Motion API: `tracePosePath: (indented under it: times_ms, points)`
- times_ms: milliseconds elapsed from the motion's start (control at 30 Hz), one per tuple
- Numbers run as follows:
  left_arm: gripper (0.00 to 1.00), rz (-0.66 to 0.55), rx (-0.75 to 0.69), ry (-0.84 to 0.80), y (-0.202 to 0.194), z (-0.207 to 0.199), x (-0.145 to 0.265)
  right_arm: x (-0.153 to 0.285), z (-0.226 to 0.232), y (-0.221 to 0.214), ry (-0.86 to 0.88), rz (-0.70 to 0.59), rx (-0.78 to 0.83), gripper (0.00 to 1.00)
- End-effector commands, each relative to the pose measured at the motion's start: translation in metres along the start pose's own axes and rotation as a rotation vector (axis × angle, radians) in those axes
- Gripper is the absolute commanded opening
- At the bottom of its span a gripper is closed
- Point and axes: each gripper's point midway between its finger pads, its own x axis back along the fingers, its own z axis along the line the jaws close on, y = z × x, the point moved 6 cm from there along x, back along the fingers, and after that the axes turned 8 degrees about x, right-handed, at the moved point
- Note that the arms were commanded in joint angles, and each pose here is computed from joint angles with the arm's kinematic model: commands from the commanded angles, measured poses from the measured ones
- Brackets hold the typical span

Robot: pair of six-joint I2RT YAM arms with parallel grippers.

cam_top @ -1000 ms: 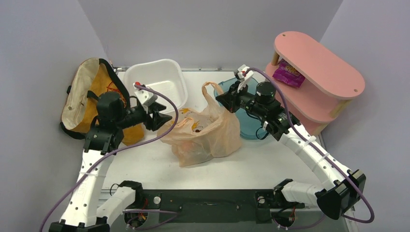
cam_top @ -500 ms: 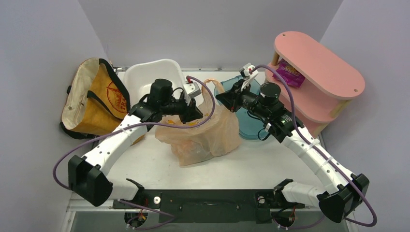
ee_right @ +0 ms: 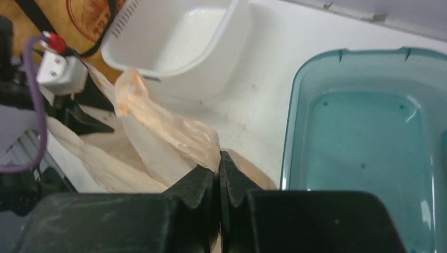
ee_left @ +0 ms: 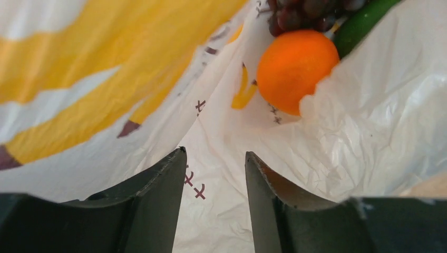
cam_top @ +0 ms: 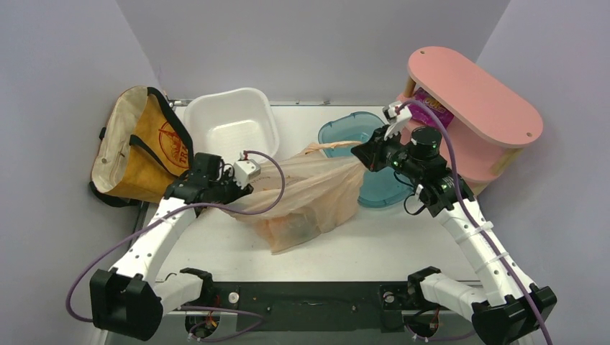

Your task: Untie the knot of the grocery bags and take out the mixed food

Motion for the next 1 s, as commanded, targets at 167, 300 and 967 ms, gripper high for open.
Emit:
tracePosePath:
  times_ms: [167, 300, 967]
  points:
    - [0.49, -0.182, -0.120, 0.055, 0.044, 0.015, 0.055, -0.011, -0.003, 0.008, 0.062, 0.036, 0.001, 0.00]
    - [0.49, -0.302, -0.171, 0.036, 0.088, 0.012, 0.079, -0.003, 0.008, 0.030, 0.089, 0.015, 0.018, 0.00]
    - [0.46, -0.228, -0.593, -0.370, 0.033, -0.099, 0.043, -0.019, 0.046, 0.043, 0.120, 0.091, 0.464, 0.82]
